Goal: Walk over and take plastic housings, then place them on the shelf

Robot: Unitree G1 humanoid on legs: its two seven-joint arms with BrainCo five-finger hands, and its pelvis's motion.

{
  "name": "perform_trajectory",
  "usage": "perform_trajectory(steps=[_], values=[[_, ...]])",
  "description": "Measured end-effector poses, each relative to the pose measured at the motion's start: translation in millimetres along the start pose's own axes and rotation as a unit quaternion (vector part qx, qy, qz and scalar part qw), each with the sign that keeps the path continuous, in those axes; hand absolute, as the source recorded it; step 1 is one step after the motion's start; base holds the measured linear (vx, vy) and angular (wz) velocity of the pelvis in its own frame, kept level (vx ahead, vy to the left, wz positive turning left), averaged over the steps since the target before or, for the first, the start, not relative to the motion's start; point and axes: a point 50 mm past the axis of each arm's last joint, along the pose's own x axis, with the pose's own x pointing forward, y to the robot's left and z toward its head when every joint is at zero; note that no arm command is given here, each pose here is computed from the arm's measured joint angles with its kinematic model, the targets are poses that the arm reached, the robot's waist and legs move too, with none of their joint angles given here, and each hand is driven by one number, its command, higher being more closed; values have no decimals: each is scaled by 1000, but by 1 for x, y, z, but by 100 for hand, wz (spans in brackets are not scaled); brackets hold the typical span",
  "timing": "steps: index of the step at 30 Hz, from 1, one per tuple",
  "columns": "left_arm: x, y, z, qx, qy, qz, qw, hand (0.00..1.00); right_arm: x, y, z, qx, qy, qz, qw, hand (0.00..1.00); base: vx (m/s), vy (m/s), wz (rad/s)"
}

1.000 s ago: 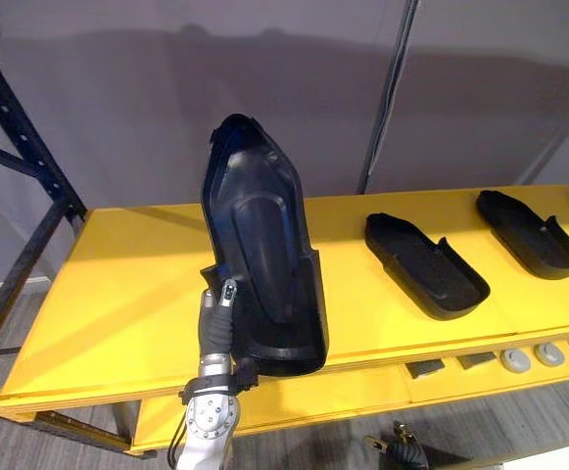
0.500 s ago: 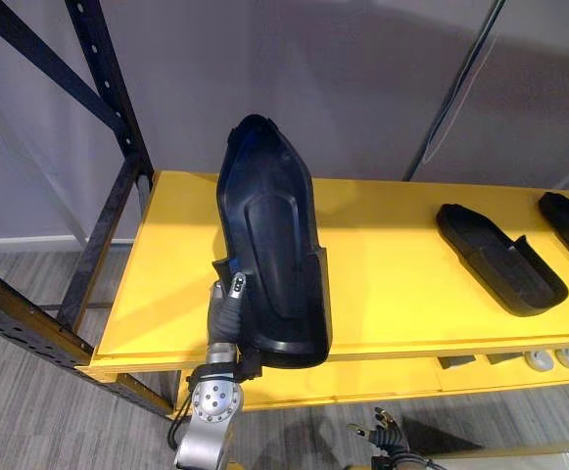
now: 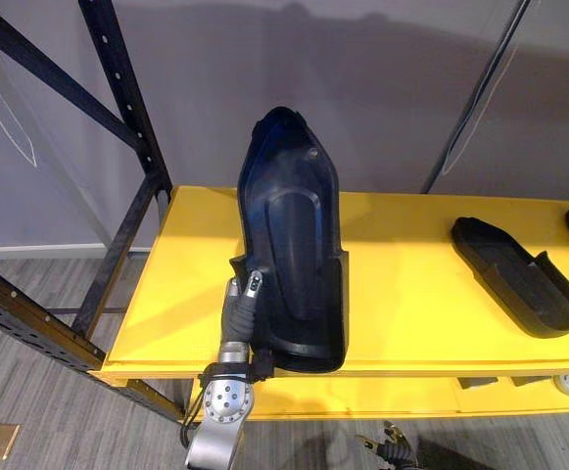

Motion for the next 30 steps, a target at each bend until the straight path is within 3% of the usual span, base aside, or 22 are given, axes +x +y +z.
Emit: perform_trajectory(steps=[4, 14, 30], values=[[0, 4, -4, 17, 11, 7, 1000, 100, -1, 0, -4, -4, 7, 1, 1000, 0, -98, 31, -9], [21, 43, -61, 95, 142, 74, 983, 100, 1, -7, -9, -21, 27, 1, 999, 0, -165, 8, -4], [70, 71, -67, 145, 167, 116, 968, 100, 6, -10, -5, -19, 36, 0, 999, 0, 33, 18, -4]])
